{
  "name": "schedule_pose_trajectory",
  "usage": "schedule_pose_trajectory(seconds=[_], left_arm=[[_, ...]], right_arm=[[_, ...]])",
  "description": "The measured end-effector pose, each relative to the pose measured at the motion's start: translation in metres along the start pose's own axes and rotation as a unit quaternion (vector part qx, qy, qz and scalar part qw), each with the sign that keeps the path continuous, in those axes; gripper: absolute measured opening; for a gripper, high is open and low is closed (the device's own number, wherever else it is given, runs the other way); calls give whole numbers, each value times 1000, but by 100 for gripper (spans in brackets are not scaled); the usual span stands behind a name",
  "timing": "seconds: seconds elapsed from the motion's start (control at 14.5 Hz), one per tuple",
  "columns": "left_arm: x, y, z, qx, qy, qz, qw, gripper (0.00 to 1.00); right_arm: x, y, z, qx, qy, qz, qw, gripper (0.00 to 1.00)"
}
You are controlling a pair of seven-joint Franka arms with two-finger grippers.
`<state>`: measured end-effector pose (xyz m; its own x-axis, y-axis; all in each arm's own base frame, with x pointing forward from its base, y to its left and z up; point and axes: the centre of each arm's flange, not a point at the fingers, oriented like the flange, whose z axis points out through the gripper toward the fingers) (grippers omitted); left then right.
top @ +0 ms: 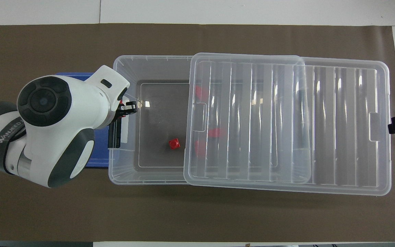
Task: Place red block in blue tray from box
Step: 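Lift the red block with the left gripper over the blue tray, then lower the red block into the blue tray and open the left gripper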
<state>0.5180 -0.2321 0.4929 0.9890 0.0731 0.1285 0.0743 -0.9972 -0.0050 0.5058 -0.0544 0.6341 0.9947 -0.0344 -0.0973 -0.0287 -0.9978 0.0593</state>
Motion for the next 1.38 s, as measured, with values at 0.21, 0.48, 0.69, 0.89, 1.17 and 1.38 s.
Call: schedule_pose_trajectory(seconds=[0.21,0.48,0.69,0.89,1.17,1.38], left_arm=[[25,-62,11,-19,-17,29,999,34],[35,-114,39,-19,-9,37,999,34],[32,-139,73,-16,-10,32,999,34],[34,-151,108,-13,-14,38,999,34],[41,-165,155,-11,-14,52,998,34],[44,-174,181,-10,-16,56,998,34]], right_arm=[[7,18,4,-1,28,8,1000,88],[19,56,41,-2,43,-25,999,44],[28,71,87,-5,51,-52,997,10],[34,102,120,-2,39,-48,998,1],[48,108,151,-1,36,-49,998,1],[48,106,162,-2,39,-51,998,1]])
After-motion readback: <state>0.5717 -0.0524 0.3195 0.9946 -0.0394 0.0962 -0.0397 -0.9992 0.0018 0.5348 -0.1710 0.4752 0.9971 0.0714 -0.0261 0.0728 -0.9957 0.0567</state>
